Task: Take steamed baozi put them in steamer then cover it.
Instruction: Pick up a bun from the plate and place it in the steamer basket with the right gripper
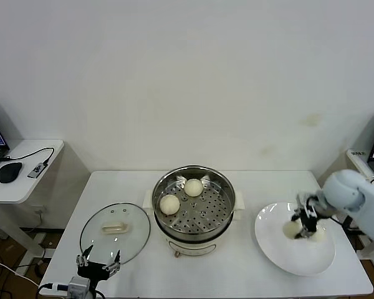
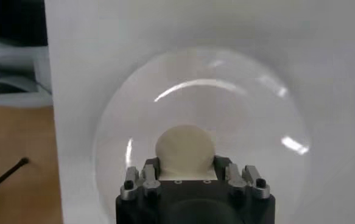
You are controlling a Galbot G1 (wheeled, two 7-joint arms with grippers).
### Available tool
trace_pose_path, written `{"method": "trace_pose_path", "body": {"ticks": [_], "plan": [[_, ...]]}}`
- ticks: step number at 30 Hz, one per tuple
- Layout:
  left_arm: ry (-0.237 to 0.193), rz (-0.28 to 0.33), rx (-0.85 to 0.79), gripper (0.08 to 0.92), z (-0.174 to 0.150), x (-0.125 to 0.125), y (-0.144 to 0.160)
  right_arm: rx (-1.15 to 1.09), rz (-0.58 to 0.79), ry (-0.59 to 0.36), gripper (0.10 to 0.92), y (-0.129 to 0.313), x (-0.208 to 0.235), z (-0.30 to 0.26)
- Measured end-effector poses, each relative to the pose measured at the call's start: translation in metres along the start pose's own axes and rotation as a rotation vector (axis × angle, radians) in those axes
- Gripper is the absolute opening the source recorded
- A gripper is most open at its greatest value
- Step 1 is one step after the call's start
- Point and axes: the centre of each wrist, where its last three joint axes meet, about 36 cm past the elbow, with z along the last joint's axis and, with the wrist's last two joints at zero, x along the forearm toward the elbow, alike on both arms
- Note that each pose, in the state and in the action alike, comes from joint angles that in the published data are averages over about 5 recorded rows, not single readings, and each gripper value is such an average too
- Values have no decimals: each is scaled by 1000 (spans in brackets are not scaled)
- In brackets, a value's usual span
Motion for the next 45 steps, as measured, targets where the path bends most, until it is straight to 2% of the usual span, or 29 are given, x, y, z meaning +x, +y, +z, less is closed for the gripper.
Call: {"method": "trace_pose_path", "body": {"ticks": [8, 13, 17, 23, 30, 37, 45], "plan": [[-14, -32, -17, 823, -1, 1, 5, 183, -2, -157, 543, -64, 55, -61], [-20, -50, -15, 823, -2, 2, 8, 433, -15, -263, 547, -100, 75, -108], [-23, -62, -11, 823, -3, 3, 10, 660, -21, -296, 551, -115, 83, -154], [-29, -69, -6, 823, -4, 3, 10, 971, -41, -277, 552, -114, 80, -221], [-33, -77, -4, 823, -6, 3, 11, 1314, -55, -188, 551, -92, 61, -287], [-36, -78, -1, 823, -6, 3, 11, 1539, -90, -119, 551, -68, 35, -322], [-34, -76, 3, 823, -5, 2, 11, 1699, -120, -93, 551, -39, 9, -346]]}}
